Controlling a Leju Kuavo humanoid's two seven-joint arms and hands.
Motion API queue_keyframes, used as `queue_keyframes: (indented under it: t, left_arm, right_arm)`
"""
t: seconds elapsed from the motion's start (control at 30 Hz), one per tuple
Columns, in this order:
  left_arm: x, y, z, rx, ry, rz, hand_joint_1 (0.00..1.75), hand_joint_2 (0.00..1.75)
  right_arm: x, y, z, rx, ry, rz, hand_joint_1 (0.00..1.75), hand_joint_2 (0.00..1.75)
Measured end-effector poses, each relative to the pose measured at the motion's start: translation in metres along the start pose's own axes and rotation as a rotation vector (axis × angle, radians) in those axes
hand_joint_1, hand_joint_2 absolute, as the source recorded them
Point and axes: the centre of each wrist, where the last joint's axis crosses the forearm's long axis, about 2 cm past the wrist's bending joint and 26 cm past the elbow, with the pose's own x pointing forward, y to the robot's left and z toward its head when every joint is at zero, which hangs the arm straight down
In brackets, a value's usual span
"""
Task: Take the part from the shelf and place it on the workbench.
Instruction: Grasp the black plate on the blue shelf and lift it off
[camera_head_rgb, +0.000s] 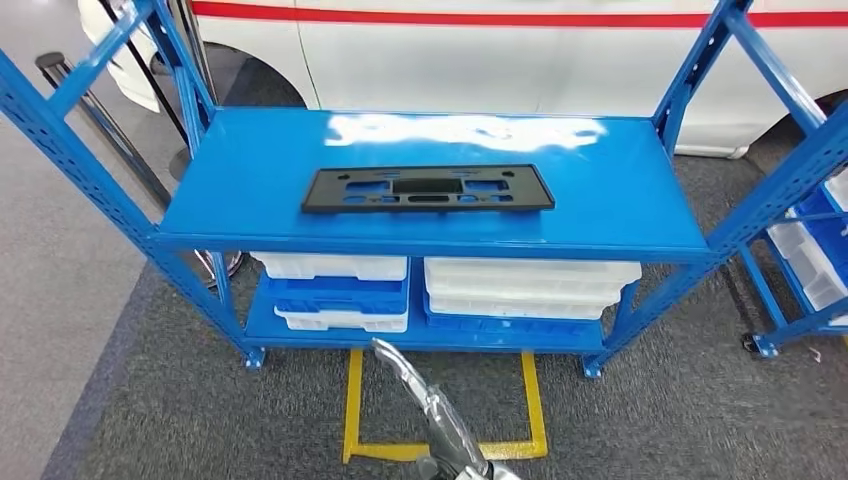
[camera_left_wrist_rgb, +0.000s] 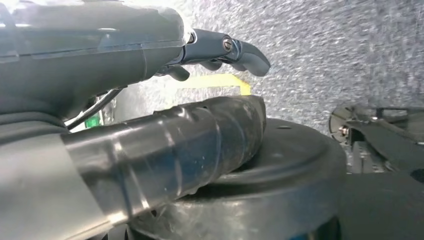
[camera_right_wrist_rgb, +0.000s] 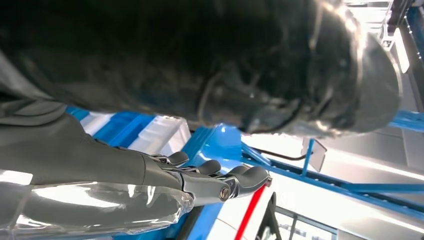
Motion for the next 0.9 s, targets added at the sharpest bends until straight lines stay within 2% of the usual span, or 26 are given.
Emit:
queue_keyframes:
  t: [0.9]
  left_arm:
    - [-0.0007,0.0008,-0.0002,-0.011,0.000,0.009,0.00,0.00]
  right_arm:
    - [0.0000,0.0005,0.0008,0.006,0.002,-0.002,0.00,0.00]
